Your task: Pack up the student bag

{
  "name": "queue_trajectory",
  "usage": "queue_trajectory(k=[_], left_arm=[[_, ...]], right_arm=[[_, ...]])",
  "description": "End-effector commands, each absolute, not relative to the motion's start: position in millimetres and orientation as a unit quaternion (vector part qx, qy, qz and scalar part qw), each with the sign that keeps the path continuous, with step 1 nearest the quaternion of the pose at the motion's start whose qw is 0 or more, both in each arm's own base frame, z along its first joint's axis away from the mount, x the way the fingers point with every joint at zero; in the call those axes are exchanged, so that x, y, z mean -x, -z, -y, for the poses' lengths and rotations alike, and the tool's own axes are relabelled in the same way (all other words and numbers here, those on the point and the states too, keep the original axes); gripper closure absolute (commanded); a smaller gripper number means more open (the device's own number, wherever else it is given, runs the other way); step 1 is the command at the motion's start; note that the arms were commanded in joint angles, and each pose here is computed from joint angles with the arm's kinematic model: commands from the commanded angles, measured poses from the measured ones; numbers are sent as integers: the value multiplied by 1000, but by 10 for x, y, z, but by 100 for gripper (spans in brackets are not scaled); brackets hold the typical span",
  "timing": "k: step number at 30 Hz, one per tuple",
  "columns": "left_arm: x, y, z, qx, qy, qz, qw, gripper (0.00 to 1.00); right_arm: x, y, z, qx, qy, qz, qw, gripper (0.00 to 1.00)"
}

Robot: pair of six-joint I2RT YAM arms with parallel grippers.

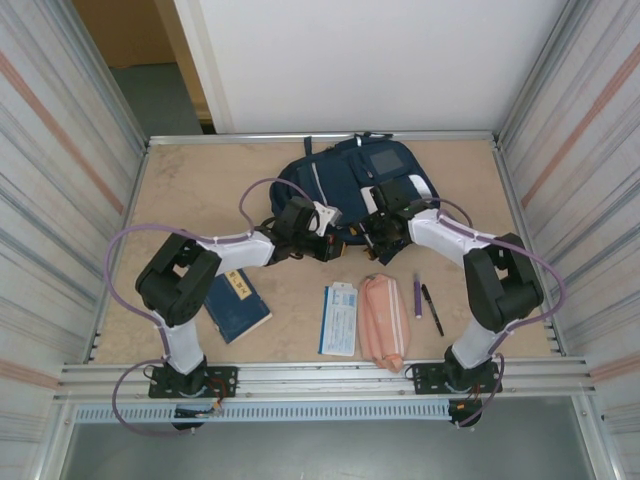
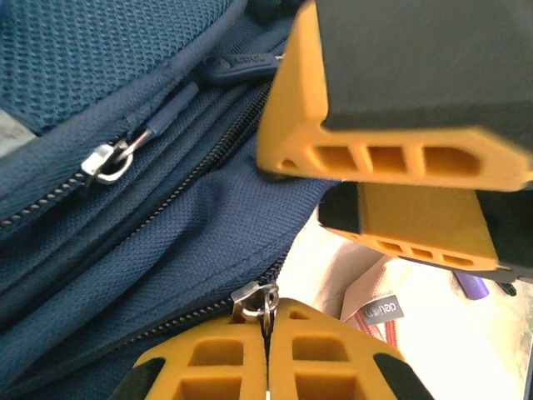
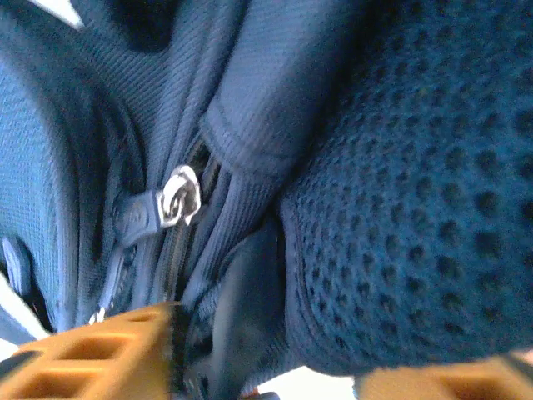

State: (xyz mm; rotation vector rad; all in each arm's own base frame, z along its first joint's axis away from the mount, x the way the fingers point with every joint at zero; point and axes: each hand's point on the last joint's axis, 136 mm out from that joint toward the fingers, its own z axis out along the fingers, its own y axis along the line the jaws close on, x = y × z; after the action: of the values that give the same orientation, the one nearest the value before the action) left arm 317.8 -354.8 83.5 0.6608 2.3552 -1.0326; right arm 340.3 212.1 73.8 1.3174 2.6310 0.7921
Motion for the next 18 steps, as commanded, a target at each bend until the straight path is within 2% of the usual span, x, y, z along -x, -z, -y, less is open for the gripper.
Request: queue_trajectory(k=[1,6,11,18], left_arm=[[-3271,-978,3516,-240,367,-859,266,100],[-3294,-952,3200,-239,312,-873,289,100],[-3342,-882,2836,-247,213,-892,313,100],[-3408,-881,2752,-231,211,-896,316,100]], right_arm=[[-3445,-722,-2021,-453,-251,-854,58,69],[-3496,-811,-1726,-434,-243,-863,85,79],[-3565,-821,-1379,-429,-249,-861,111,86],[-3783,-886,-1037,-377,-220,-884,167,91]])
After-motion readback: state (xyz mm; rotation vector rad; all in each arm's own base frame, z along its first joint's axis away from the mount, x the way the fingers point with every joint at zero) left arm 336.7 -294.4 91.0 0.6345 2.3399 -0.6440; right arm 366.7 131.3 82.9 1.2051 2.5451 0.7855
